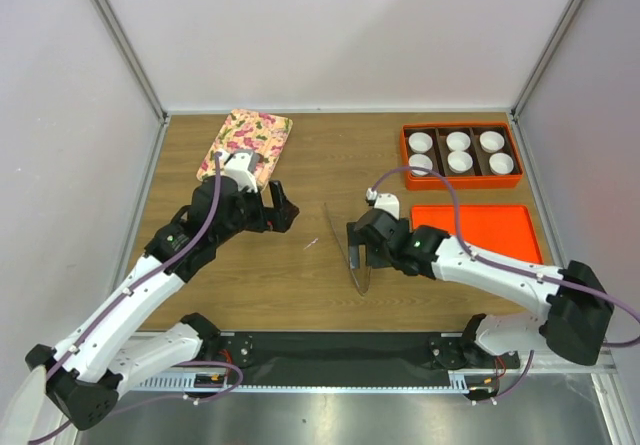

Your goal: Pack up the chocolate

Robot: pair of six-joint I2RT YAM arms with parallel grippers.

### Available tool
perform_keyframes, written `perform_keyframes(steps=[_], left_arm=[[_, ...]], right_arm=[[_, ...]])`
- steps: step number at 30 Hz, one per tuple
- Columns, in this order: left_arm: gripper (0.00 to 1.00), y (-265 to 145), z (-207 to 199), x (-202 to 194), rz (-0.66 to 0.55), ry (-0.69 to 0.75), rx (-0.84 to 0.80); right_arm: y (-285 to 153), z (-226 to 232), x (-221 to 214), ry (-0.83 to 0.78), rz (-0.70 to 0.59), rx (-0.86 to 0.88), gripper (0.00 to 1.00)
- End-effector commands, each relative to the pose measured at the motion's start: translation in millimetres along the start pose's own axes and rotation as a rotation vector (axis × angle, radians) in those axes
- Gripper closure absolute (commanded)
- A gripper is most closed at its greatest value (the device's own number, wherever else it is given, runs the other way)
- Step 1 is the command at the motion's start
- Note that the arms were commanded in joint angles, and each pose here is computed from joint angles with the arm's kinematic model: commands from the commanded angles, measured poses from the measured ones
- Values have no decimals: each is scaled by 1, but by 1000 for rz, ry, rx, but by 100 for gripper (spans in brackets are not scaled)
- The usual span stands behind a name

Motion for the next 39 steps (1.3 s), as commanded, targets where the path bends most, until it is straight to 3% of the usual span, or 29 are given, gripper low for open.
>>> perform_keyframes(steps=[1, 14, 39], left_arm=[[0, -9, 14, 7, -14, 23, 99], [0, -32, 39, 18, -100, -10, 204], [0, -21, 42, 11, -78, -43, 185]], right_arm=[[14, 12, 9, 68, -104, -25, 0], [63, 28, -16, 12, -56, -69, 0], [110, 10, -38, -28, -38, -142, 4]])
Point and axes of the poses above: each gripper's point midway between its finger pads, its own y axis out along the fingers, its own z axis along the line the jaws close on, x = y × z, the point moved 2 cm from there along -y, back along the fingers, and after that the axes turned 13 degrees about -y, right-handed, at the moved point
